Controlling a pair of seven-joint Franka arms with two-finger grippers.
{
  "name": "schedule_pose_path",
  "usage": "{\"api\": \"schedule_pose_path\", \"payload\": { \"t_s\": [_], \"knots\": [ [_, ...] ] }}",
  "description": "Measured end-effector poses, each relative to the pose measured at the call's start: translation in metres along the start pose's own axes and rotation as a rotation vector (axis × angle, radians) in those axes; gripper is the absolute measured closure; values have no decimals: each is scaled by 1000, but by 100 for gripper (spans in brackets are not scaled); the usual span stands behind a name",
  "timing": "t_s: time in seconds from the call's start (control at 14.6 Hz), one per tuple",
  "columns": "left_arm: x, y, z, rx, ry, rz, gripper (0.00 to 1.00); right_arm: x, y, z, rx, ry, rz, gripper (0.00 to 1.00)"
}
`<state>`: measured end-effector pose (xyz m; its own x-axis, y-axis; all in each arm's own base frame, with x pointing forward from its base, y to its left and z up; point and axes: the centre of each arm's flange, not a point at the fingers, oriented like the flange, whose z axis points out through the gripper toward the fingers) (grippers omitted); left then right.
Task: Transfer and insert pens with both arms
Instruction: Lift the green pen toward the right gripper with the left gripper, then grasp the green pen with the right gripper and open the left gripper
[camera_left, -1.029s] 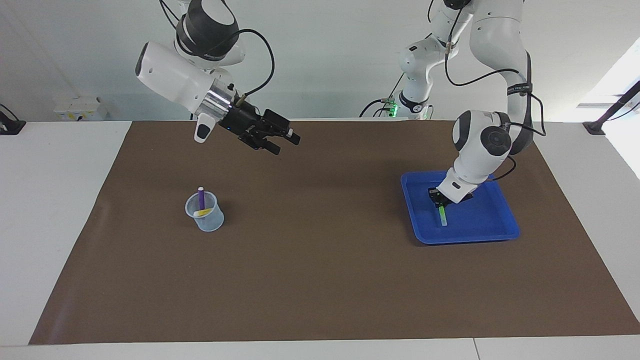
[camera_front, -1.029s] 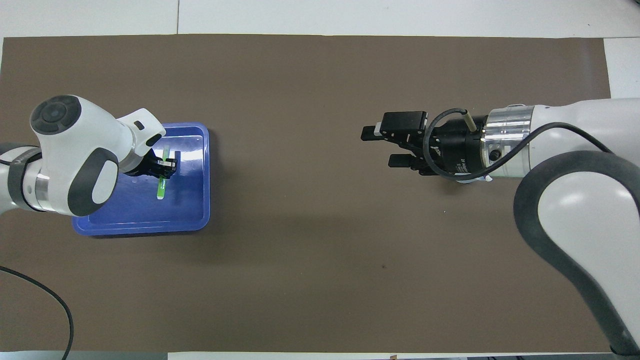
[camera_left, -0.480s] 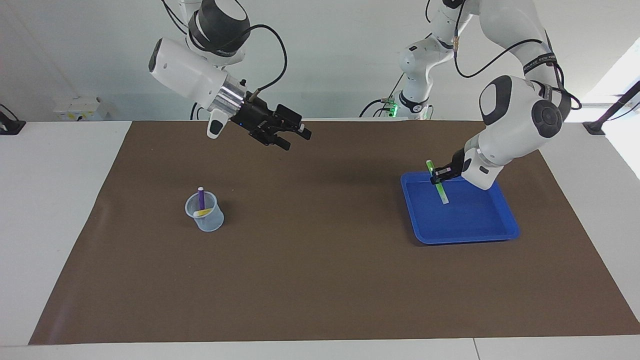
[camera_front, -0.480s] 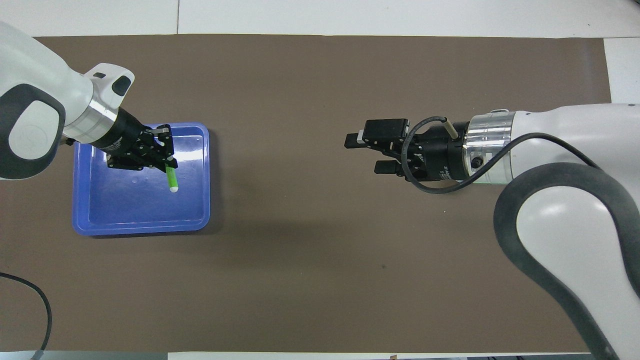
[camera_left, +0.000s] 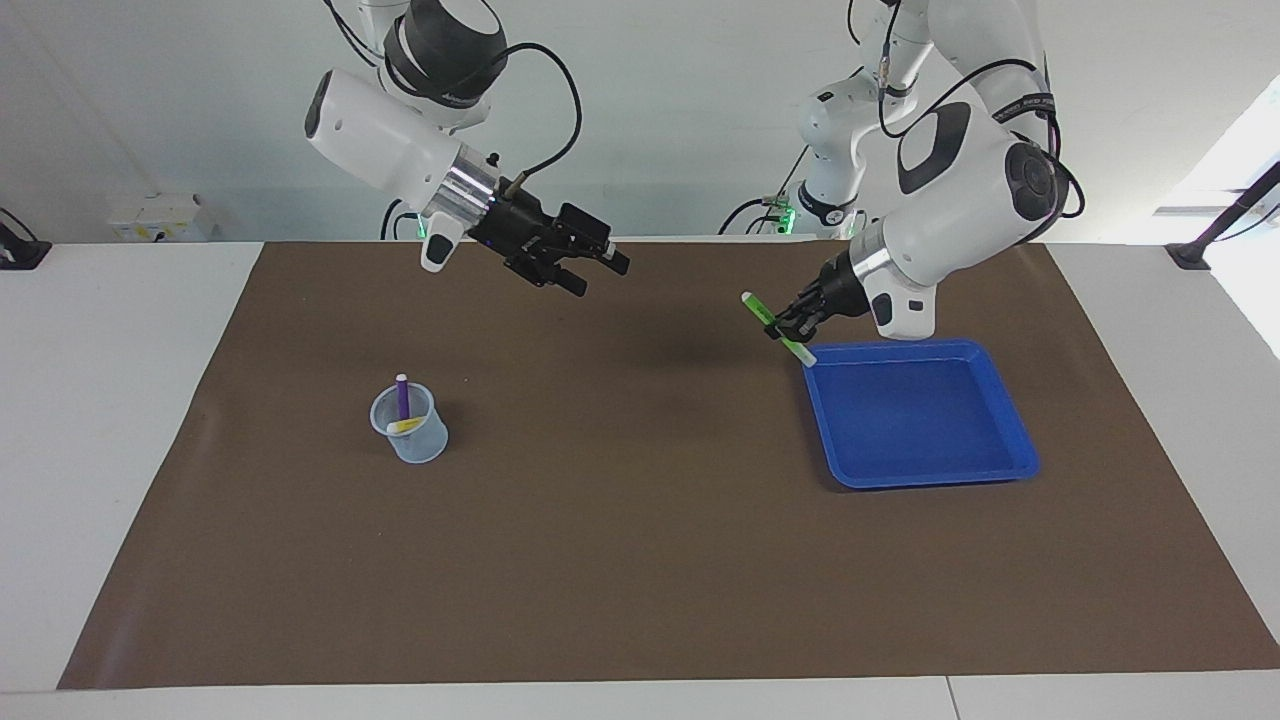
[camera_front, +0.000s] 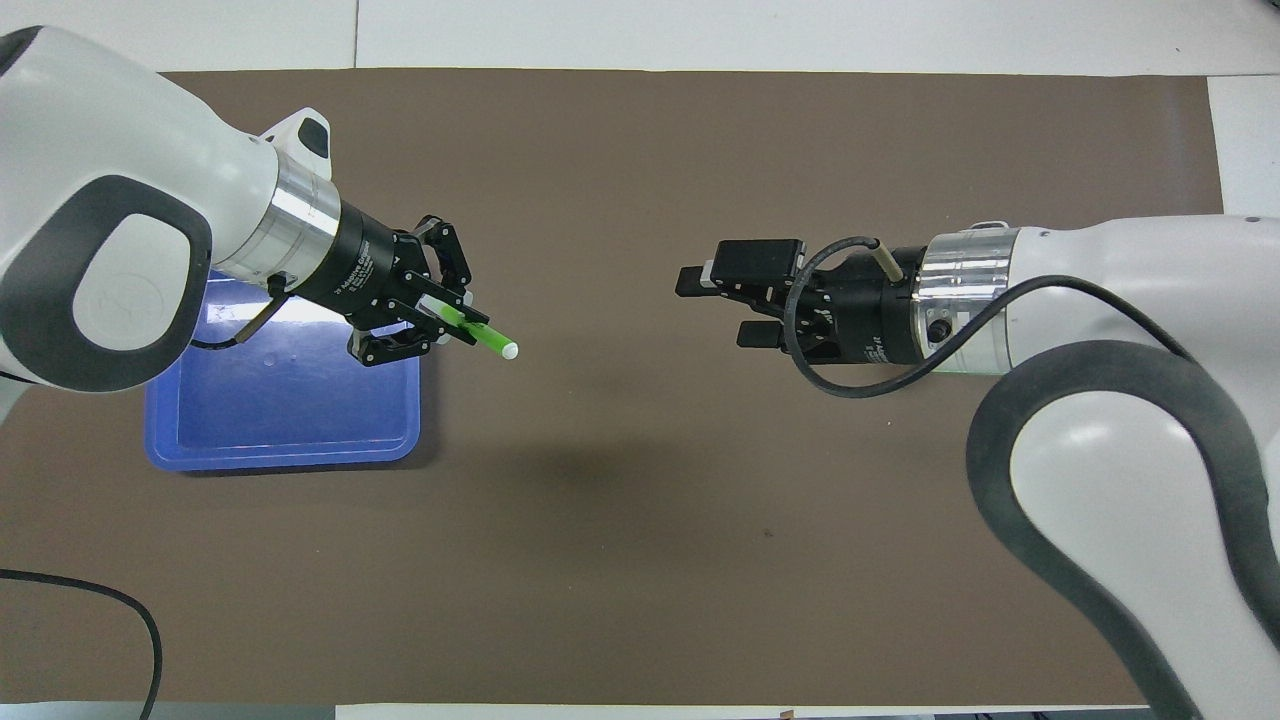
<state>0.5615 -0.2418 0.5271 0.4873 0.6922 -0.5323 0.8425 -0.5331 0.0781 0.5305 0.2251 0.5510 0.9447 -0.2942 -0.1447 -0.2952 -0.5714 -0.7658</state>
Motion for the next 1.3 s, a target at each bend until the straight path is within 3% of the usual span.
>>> {"api": "schedule_pose_path", "payload": {
  "t_s": [0.21,0.48,0.69,0.89,1.03,1.17,1.23,1.3],
  "knots": [
    [-23,8,-1,-82,-56,-136,83,-19,-14,22,7,25,-21,0],
    [-57,10,14,-142,-73,-251,83,-26,-18,32,12,64,-33,0],
    [-73,7,19,-180,-64,-304,83,-34,-22,39,2,55,-55,10],
    [-91,2,25,-212,-42,-326,83,-32,-23,38,5,89,-62,16],
    [-96,-2,29,-216,-35,-332,83,-36,-24,43,5,91,-68,29],
    [-96,-3,29,-218,-37,-336,83,-38,-25,46,4,90,-72,34],
    [-96,-3,30,-219,-43,-339,83,-39,-25,46,3,89,-72,46],
    [-96,-3,30,-219,-47,-341,83,-39,-24,46,-1,90,-75,47]
  ]
}}
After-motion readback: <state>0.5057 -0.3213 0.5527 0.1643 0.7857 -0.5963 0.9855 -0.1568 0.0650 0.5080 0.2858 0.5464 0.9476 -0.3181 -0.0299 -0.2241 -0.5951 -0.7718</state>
